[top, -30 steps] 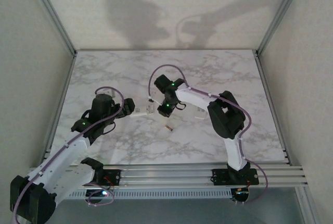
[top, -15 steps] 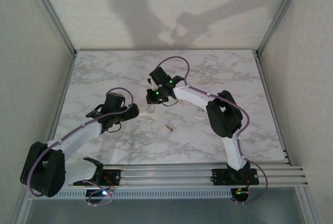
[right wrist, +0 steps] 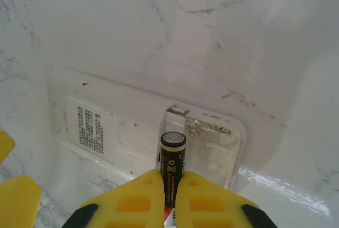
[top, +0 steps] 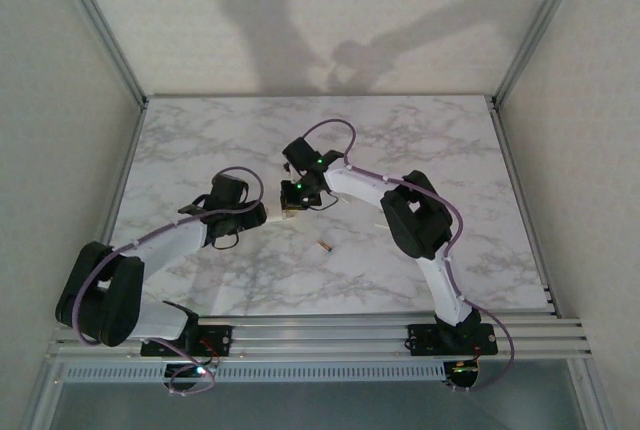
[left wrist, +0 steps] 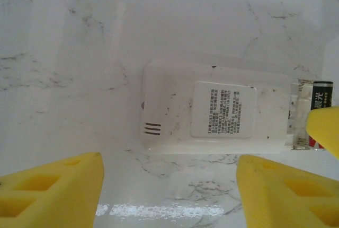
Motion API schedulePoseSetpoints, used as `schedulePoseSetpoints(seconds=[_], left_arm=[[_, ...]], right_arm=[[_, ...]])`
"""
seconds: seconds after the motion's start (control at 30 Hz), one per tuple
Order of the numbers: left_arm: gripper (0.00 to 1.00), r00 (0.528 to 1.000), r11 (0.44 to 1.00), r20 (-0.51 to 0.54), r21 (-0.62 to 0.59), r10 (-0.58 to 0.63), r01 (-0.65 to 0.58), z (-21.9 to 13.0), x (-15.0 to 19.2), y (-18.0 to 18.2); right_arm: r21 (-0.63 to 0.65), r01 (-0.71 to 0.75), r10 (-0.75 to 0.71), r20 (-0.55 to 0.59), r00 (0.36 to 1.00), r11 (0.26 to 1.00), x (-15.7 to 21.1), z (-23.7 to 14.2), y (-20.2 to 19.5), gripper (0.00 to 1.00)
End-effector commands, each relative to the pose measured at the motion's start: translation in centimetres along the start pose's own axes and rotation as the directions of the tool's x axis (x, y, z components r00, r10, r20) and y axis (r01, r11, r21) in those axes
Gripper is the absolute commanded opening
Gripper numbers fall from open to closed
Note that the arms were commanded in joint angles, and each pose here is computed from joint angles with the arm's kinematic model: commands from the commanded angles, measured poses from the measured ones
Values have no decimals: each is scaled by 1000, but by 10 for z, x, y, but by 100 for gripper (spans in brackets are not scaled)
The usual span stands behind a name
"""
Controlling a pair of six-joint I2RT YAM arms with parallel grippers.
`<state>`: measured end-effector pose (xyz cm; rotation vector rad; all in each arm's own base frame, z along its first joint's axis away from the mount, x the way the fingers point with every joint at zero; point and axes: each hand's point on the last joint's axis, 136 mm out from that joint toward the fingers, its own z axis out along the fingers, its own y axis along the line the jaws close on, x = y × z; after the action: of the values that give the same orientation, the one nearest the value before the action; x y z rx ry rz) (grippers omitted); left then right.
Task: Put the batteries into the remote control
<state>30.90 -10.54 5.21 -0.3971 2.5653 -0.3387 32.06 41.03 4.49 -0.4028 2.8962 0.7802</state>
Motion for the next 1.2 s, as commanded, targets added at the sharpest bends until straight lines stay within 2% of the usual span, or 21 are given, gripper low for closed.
schedulePoseSetpoints(seconds=[0.0,0.43,0.63,0.87,1.03,1.17], left_arm=[[67,1000,1000,22,8,-6,5,0,-11,-3],[67,1000,1000,26,9,-9,9,0,-15,-4],[67,1000,1000,20,9,-11,11,2,-15,-3],[67,1000,1000,2,8,-12,12,12,-20,-6],[67,1000,1000,2,16,-12,12,13,-23,-9],[67,1000,1000,2,14,-12,12,12,-21,-8]], right_arm=[[-6,-11,11,-30,999,1000,5,4,6,12],[3,-15,15,-57,998,1000,12,5,4,23],[10,-10,11,-50,999,1000,10,4,4,22],[-31,7,-8,-41,999,999,2,1,20,30],[35,10,-9,-34,999,999,-2,8,9,34],[81,22,-19,-46,999,997,0,14,3,31]])
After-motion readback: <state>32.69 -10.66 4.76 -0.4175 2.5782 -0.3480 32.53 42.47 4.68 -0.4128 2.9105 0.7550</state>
